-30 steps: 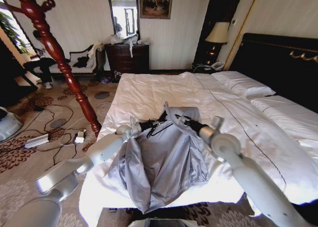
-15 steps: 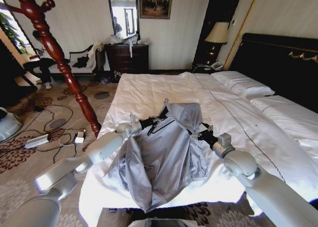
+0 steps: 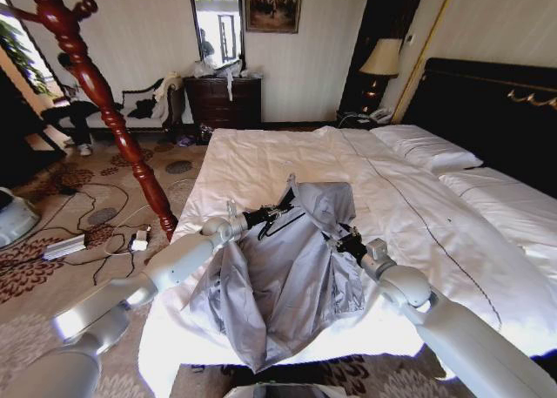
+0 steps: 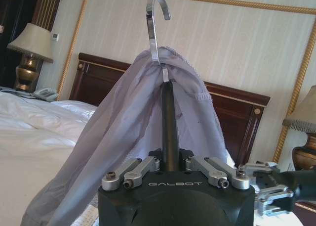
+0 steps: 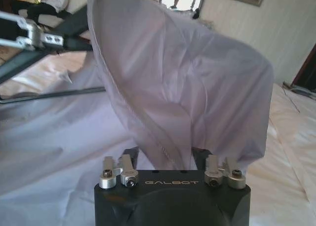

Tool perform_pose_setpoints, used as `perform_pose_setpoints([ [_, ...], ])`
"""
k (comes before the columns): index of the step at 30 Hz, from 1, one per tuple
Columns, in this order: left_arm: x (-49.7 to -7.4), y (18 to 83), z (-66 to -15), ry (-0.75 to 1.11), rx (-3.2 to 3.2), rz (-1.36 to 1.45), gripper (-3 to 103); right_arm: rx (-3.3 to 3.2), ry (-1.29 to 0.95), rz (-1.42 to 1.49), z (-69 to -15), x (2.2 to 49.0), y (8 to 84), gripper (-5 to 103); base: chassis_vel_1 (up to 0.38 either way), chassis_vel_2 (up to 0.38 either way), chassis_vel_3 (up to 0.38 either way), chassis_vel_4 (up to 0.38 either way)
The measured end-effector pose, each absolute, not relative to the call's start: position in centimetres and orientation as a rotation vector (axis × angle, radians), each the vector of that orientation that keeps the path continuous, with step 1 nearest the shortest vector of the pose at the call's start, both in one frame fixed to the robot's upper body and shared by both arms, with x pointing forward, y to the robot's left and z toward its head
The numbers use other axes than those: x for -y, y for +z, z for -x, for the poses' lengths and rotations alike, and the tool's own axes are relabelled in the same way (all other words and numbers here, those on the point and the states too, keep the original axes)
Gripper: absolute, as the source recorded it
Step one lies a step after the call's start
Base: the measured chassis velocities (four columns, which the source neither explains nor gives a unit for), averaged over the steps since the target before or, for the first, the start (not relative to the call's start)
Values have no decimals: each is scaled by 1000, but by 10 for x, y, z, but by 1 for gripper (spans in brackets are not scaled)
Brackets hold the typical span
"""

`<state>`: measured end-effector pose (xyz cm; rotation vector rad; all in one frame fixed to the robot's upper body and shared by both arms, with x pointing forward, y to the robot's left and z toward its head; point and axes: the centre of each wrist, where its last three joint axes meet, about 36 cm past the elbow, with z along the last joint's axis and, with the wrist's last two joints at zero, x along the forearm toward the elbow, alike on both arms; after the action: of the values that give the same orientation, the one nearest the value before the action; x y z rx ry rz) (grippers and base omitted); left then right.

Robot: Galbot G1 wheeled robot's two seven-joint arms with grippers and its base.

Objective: Pick up the clothes from the bed and hang them on the clothes hanger.

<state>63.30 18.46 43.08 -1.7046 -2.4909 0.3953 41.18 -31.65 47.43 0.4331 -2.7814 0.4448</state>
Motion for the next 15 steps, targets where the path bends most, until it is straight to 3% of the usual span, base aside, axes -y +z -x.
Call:
perform_pose_setpoints([
  [2, -183, 433, -633, 413, 2495, 1707, 16, 2773, 447, -434, -415, 316, 472, 48, 0, 0, 0, 0],
  [4, -183, 434, -633, 421, 2498, 1706, 16, 2771, 447, -434, -416, 315, 471, 48, 0, 0, 0, 0],
  [6, -181, 433, -631, 431, 2498, 1705, 16, 2769, 444, -434, -419, 315, 470, 37, 0, 0, 0, 0],
  [7, -181, 433, -631, 431, 2498, 1705, 16, 2769, 444, -434, -419, 315, 470, 37, 0, 0, 0, 0],
  [10, -181, 434, -630, 443, 2505, 1704, 16, 2770, 421, -437, -418, 313, 472, 21, 0, 0, 0, 0],
  [12, -181, 435, -630, 444, 2506, 1704, 16, 2771, 411, -440, -417, 312, 473, 21, 0, 0, 0, 0],
  [15, -181, 435, -631, 445, 2510, 1701, 16, 2770, 388, -444, -415, 309, 477, 5, 0, 0, 0, 0],
])
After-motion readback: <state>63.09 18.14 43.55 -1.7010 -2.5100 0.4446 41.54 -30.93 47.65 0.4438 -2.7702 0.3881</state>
